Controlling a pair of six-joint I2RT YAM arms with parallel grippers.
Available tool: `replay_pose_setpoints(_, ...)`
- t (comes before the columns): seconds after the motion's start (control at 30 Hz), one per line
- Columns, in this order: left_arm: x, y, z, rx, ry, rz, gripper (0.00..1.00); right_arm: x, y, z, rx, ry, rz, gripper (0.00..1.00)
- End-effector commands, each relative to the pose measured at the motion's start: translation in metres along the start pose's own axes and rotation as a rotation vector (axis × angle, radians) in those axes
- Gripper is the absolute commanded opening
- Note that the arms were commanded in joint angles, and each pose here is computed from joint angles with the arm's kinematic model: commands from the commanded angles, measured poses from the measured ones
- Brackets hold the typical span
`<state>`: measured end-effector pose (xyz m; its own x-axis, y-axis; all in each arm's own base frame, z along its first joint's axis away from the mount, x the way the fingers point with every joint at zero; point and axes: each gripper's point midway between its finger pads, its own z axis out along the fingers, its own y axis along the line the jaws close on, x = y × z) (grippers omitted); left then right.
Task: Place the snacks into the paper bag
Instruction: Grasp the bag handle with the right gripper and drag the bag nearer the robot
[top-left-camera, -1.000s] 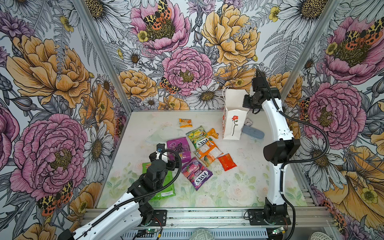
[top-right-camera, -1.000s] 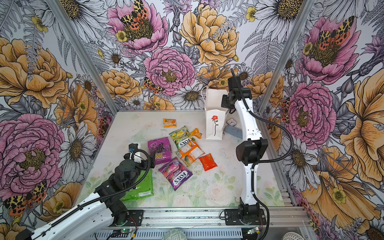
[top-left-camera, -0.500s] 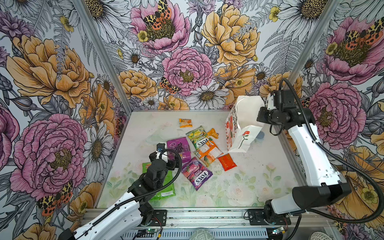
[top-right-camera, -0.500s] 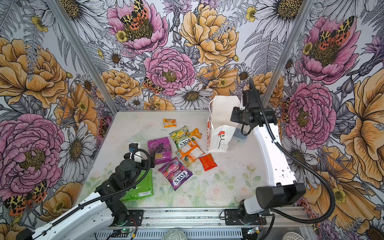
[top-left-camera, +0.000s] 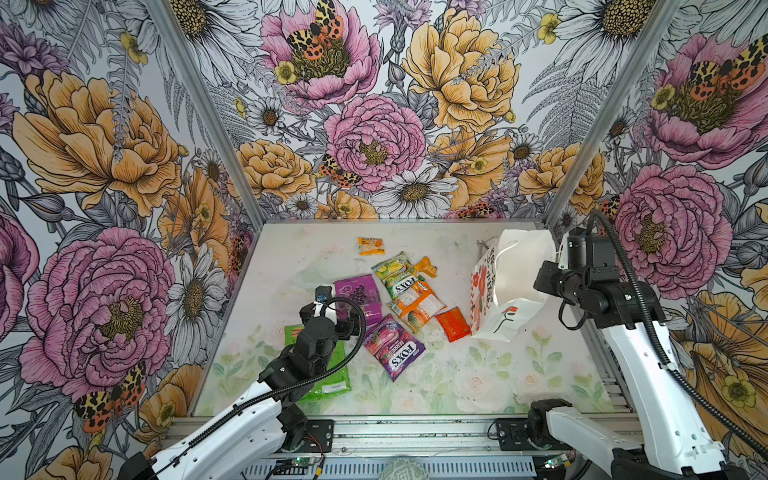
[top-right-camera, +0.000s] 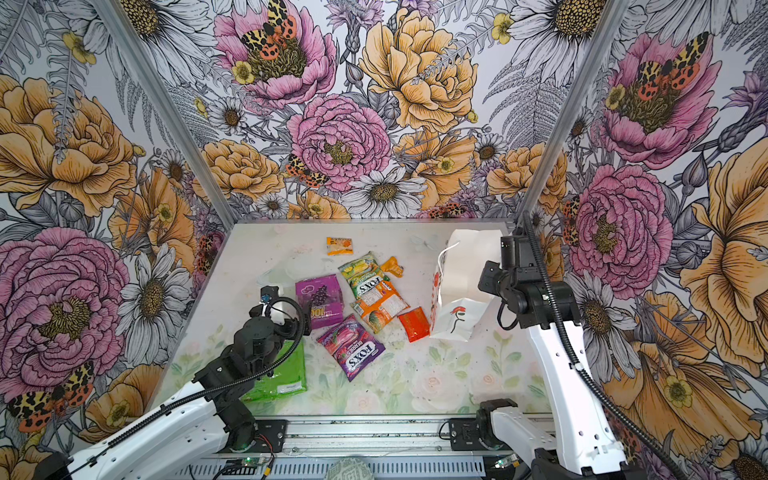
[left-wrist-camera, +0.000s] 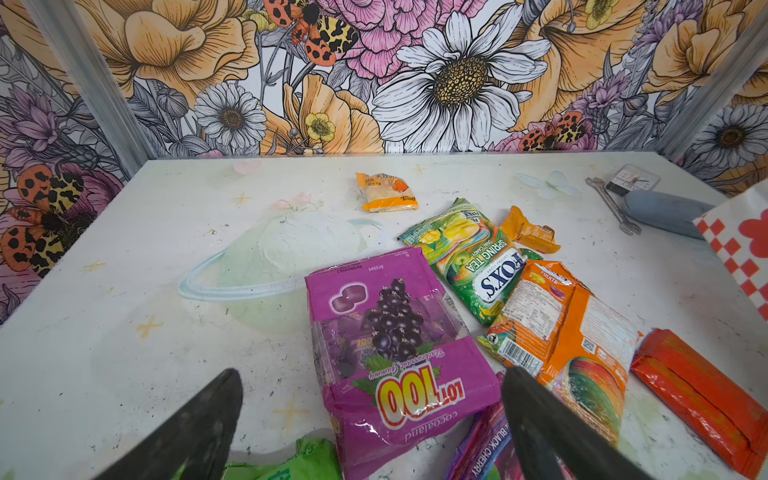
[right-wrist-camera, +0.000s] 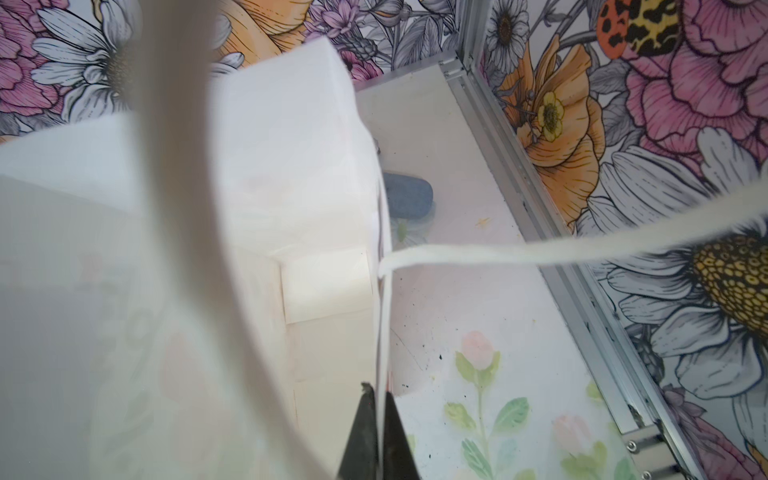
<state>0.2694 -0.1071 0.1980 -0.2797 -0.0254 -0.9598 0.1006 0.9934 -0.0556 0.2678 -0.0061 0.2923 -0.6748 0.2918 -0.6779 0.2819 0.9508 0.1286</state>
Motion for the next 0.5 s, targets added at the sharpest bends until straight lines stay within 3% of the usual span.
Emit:
replay_pose_setpoints(0.0,-0.001,0.001,0.002,0.002,-0.015,-0.017,0.99,0.019,-0.008,0.011,0.037,0.063,0.004,0.00)
replay_pose_setpoints(0.27,-0.001,0.001,0.001,0.002,-0.015,-0.019,0.99,0.050,-0.002,0.039,0.017,0.216,-0.041,0.00)
replay_pose_setpoints(0.47,-0.001,0.002,0.001,-0.003,-0.018,-0.018,0.99,0.060,0.025,0.043,-0.117,0.272,-0.044,0.00)
